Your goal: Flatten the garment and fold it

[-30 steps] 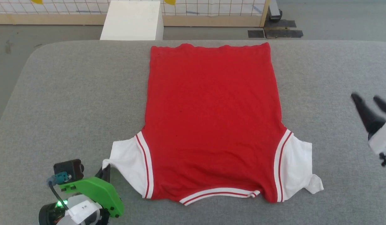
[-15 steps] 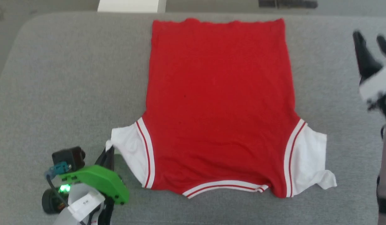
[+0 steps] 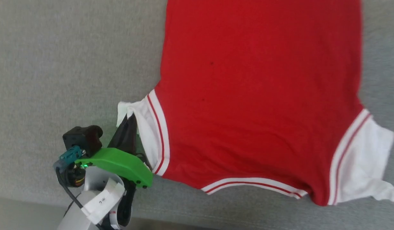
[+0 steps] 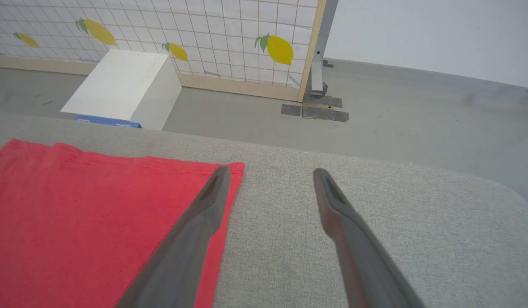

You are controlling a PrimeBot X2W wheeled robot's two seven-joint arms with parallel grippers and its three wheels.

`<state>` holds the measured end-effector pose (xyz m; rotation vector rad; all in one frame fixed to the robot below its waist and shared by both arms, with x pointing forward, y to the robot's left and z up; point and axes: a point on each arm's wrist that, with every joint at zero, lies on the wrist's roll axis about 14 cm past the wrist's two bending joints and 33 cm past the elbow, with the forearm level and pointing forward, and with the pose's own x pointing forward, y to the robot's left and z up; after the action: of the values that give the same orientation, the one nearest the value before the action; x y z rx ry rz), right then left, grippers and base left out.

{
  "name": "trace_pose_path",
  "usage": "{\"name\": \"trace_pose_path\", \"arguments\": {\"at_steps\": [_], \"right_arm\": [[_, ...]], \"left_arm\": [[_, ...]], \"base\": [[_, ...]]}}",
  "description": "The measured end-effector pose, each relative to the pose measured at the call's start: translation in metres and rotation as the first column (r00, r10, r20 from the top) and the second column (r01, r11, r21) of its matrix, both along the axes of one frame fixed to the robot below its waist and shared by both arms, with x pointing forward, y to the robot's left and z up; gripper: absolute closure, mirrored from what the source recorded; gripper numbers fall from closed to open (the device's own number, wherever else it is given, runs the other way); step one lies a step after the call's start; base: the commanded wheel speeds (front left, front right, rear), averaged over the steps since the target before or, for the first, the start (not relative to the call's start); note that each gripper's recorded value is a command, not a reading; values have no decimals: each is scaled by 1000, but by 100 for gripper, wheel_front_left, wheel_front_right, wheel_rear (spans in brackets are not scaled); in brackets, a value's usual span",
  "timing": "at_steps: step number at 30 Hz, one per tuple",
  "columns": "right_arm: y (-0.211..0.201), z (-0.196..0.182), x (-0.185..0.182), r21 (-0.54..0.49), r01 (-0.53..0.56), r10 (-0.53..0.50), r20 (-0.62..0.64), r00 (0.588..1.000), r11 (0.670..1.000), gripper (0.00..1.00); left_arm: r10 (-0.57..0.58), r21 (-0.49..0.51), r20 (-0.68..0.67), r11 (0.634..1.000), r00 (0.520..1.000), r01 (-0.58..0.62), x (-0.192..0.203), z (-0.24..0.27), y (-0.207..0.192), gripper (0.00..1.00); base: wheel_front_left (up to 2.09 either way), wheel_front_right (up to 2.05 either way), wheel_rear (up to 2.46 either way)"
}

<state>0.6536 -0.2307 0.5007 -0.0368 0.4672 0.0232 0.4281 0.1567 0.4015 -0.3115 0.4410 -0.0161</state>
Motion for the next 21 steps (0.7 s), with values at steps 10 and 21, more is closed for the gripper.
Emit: {"name": "trace_pose_path", "arguments": {"at_steps": [10,21], "right_arm": [[32,-99,41,-118,-99,58,-311,948,988,0],[58,-160,49,-112,-174,102,-469,877,978,0]], "left_arm": [[69,28,-31,997,997,-68,2,-22,17,100],[81,62,-57,995,995,-78,2,-37,23,100]], "base": [[0,0,0],[0,0,0]]}}
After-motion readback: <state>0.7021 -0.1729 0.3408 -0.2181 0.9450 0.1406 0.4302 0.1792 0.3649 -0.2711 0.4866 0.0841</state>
